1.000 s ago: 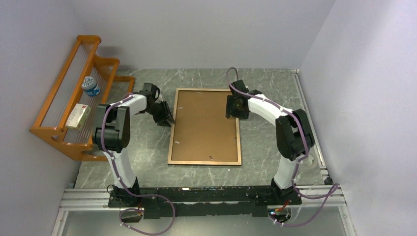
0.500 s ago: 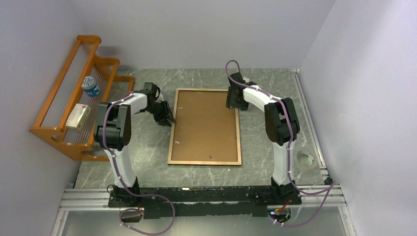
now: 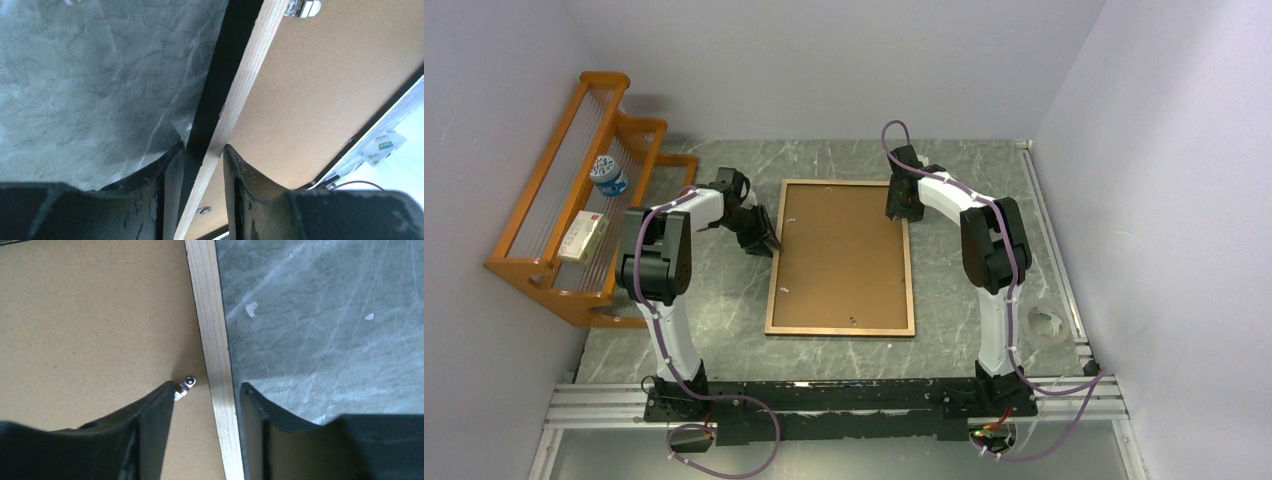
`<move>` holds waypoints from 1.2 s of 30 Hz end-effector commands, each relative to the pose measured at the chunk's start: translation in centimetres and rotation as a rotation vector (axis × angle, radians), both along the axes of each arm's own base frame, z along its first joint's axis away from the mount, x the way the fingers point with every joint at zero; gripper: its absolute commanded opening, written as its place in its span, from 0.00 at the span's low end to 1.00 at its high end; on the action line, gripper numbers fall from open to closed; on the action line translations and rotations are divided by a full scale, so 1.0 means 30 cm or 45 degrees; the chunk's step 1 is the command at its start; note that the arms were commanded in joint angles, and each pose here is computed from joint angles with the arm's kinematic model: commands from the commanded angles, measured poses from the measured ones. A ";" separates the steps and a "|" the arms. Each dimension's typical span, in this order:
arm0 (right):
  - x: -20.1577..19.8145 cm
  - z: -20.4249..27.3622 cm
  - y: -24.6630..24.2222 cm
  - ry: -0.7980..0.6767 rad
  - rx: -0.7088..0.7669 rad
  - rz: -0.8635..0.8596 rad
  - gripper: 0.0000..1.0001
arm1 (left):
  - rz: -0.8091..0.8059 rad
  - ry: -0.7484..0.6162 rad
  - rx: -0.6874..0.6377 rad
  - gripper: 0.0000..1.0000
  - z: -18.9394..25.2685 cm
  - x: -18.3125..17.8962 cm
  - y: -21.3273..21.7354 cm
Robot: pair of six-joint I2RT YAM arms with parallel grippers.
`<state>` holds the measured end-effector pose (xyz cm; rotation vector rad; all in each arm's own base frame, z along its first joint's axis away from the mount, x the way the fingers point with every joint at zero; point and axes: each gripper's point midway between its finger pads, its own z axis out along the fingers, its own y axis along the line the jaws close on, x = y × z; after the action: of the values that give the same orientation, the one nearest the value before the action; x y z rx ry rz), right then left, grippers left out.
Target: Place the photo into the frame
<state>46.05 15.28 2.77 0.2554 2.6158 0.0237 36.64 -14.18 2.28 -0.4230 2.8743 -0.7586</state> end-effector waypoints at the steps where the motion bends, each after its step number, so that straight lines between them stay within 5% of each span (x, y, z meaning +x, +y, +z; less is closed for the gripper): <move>1: -0.012 0.016 -0.029 -0.013 -0.030 0.037 0.43 | -0.010 0.019 0.072 0.40 -0.051 -0.003 0.031; 9: -0.004 0.026 -0.075 -0.031 -0.078 0.029 0.24 | -0.010 0.020 0.068 0.38 -0.053 -0.006 0.030; 13: 0.006 0.033 -0.066 -0.041 -0.062 0.028 0.23 | -0.008 0.018 0.072 0.38 -0.049 -0.007 0.031; 16: 0.008 0.076 -0.055 -0.064 -0.028 0.017 0.31 | -0.005 0.011 0.080 0.38 -0.043 -0.005 0.035; 21: -0.007 0.214 -0.023 -0.141 0.079 0.022 0.58 | 0.004 -0.015 0.086 0.40 -0.018 0.005 0.040; 25: -0.037 0.284 0.056 -0.148 0.248 0.097 0.61 | 0.011 -0.037 0.069 0.42 0.007 0.010 0.035; 36: -0.363 0.276 0.611 -0.006 0.811 0.727 0.35 | 0.042 -0.004 -0.017 0.44 0.024 -0.107 0.014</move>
<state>40.02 25.87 9.45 -0.0107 2.5648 0.7166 35.10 -13.98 2.42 -0.4324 2.8621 -0.7674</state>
